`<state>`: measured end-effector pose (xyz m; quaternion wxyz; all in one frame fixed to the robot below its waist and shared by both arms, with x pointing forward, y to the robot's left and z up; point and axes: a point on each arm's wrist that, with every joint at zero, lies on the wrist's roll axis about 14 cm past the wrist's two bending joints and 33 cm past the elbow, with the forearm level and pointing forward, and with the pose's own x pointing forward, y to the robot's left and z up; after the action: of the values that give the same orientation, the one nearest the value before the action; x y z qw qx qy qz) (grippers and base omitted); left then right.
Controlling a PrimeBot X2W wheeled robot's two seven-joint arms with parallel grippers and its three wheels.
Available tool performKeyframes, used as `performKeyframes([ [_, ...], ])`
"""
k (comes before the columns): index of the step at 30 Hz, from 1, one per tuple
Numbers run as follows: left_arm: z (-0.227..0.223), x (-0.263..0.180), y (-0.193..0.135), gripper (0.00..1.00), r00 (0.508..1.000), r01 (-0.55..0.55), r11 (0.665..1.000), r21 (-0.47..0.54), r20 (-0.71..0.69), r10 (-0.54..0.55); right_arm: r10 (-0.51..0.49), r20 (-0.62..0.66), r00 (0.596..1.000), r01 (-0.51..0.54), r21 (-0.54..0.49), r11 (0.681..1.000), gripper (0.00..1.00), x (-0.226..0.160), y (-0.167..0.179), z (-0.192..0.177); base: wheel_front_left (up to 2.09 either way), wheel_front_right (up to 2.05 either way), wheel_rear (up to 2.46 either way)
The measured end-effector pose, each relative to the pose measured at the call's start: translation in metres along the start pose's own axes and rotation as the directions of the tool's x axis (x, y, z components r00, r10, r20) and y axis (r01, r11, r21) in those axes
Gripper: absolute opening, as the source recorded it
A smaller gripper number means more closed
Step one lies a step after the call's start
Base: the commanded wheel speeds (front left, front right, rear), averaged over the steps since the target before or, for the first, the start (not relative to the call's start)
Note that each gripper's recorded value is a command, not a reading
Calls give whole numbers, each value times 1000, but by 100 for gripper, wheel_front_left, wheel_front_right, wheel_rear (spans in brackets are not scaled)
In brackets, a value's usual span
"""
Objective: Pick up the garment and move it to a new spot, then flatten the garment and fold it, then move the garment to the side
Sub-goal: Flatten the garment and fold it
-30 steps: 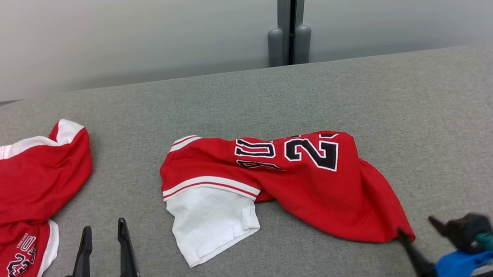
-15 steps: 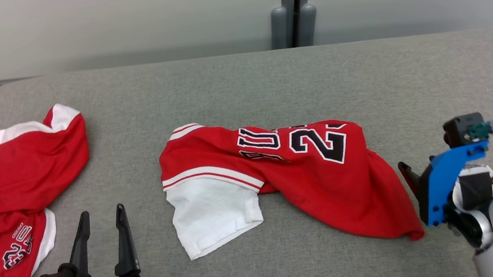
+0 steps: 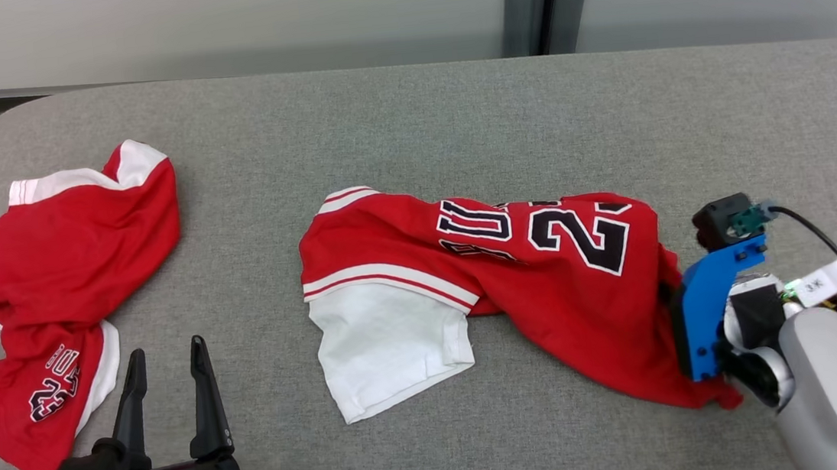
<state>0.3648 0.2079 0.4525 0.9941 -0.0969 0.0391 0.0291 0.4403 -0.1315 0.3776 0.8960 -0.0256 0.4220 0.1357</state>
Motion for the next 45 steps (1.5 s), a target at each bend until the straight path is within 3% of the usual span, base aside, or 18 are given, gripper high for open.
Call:
performKeyframes([
  [4,4,0,-2,100,1000,1,1000,-5,15,-1,-87,213,973,103,-67,992,0,-17,-29,39,0,0,0],
  [10,10,0,-7,100,999,14,1000,-13,34,-14,-157,510,846,248,-114,962,0,-66,-50,102,0,0,0],
  [13,10,-1,-11,100,999,25,1000,-18,37,-24,-176,575,799,267,-77,961,0,-86,-51,109,0,0,0],
  [20,12,-2,-18,100,998,46,999,-23,44,-45,-226,594,772,243,53,969,0,-116,-50,88,0,0,0],
  [24,11,-1,-19,100,998,49,999,-20,42,-48,-263,552,791,229,131,965,0,-123,-56,66,0,0,0],
  [31,5,5,-19,100,998,55,998,-21,23,-54,-304,336,891,237,225,945,0,-81,-77,16,0,0,0],
  [40,3,14,-13,100,999,46,999,-7,16,-46,-280,304,911,210,243,947,0,-19,-77,33,0,0,0],
  [41,3,14,-12,100,999,42,999,-6,16,-42,-274,321,907,205,232,951,13,-14,-75,39,0,0,0],
  [42,3,14,-11,100,999,39,999,-4,14,-39,-268,331,905,201,224,954,50,-10,-73,43,0,0,0],
  [43,2,13,-9,100,999,35,999,-1,12,-35,-262,336,904,196,218,956,100,-6,-72,47,0,0,0],
  [45,1,11,-7,100,1000,27,1000,1,7,-27,-253,356,900,188,207,960,100,-1,-68,53,0,0,0],
])
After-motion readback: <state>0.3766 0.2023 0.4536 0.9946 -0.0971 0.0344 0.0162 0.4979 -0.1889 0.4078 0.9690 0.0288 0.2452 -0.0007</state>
